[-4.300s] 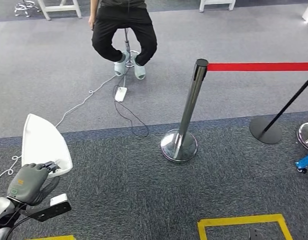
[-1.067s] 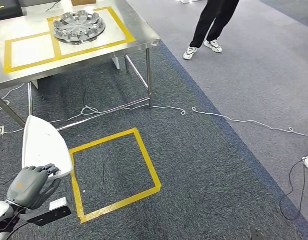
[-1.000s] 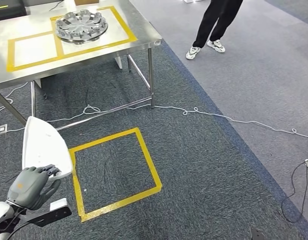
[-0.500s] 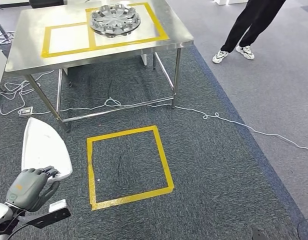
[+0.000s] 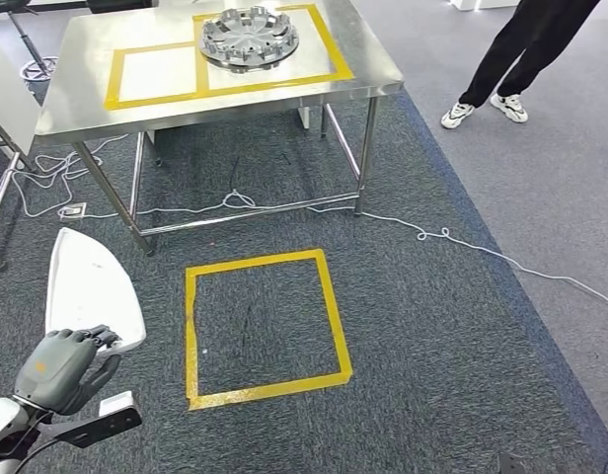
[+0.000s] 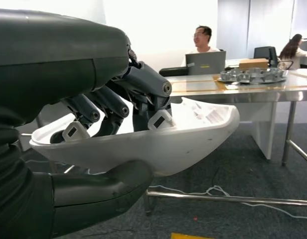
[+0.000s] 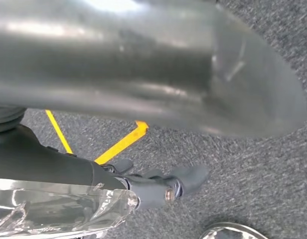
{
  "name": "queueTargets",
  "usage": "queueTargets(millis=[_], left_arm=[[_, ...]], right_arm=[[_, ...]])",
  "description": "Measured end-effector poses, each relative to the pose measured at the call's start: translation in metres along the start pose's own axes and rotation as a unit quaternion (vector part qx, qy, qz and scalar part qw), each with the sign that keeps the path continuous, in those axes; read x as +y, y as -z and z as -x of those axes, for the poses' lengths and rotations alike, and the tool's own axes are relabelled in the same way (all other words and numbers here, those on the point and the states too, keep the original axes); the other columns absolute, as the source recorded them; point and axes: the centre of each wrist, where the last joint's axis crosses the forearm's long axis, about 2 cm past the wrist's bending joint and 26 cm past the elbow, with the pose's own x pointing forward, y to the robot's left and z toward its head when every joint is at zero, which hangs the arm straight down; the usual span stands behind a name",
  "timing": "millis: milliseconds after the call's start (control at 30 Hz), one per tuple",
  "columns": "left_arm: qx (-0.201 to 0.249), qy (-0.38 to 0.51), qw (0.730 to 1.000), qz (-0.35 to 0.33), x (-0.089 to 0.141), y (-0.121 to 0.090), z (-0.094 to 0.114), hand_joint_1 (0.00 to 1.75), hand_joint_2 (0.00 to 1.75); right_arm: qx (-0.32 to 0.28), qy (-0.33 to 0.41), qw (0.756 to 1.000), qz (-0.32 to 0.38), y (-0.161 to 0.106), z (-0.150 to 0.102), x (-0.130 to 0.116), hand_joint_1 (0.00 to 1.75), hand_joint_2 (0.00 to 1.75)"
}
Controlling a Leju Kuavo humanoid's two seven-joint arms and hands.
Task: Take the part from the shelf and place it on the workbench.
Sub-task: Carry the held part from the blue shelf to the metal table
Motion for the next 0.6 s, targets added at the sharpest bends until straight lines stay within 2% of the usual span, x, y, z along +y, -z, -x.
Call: queueTargets(millis=[600], left_arm=[[0.009, 0.002, 1.0, -0.002, 0.0011, -0.0012, 0.0006, 1.75, 1.75]], right_arm=[[0.0, -0.006, 1.0, -0.004, -0.0004, 0.0002, 0.0015, 0.0, 0.0]])
